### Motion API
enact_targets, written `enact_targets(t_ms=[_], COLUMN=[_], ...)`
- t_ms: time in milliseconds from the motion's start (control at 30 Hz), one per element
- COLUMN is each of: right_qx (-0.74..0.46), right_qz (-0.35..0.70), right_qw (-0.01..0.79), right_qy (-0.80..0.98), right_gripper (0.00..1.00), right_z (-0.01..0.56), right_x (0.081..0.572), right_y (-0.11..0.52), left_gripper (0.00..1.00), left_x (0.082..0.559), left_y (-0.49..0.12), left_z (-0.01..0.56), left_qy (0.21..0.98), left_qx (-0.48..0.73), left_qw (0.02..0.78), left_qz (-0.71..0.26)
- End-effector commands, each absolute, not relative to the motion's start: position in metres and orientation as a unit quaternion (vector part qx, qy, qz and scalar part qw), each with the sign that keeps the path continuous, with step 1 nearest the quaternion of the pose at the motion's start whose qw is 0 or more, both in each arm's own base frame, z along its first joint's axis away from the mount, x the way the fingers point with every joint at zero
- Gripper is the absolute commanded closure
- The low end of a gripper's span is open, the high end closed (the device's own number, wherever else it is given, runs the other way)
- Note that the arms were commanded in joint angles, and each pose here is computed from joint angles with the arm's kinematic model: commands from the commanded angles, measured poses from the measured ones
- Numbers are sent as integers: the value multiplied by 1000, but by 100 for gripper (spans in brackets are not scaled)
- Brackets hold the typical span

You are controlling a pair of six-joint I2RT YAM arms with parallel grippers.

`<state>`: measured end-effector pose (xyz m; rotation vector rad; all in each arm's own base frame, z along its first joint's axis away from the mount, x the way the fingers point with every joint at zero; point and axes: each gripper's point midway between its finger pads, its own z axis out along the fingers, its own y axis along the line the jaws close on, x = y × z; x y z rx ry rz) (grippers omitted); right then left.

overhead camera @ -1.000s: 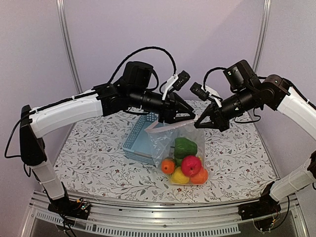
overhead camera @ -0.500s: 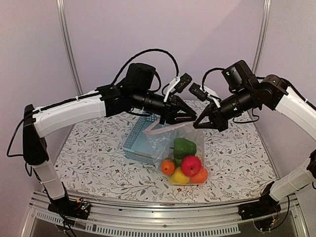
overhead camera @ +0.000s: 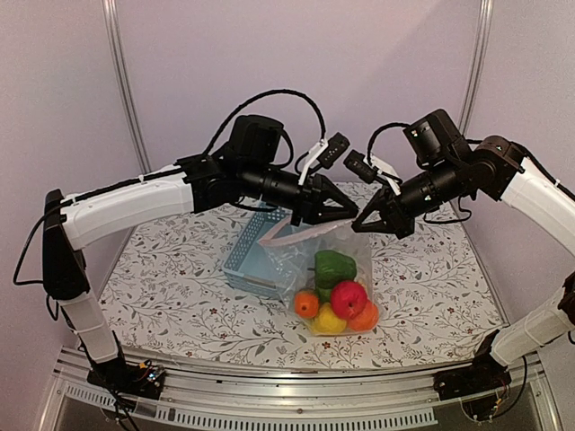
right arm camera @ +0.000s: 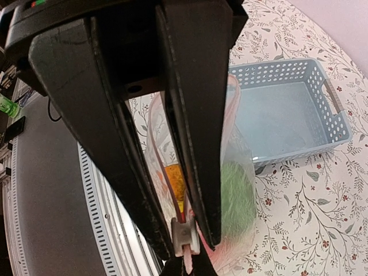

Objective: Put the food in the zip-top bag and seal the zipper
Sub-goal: Hold the zipper from the zipper food storage bag, then zip the zipper of the food storage bag.

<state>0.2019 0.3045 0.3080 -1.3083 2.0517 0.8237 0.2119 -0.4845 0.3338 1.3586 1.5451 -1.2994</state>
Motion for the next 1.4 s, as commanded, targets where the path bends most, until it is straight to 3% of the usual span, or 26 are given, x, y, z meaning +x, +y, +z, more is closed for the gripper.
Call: enact_targets(t_ms=[0, 100, 400, 1367], right_qx=[-486, -481, -463, -410], right_qz=[305, 302, 306, 259], right_qw=[311, 317, 330, 338], right_qy=[757, 759, 764, 807], right_gripper=[100, 100, 100, 100], right_z=[319, 321, 326, 317], right_x=[211, 215, 224, 257], right_y=[308, 306, 294, 269], left_gripper=[87, 93, 98, 100], left_x=[224, 226, 233, 216], left_y=[-478, -474, -459, -336], left_z=[326, 323, 322, 254], left_qy=[612, 617, 633, 733], left_qx=[514, 511, 502, 452], left_qw=[348, 348, 353, 329], left_qz=[-490, -486, -472, -388])
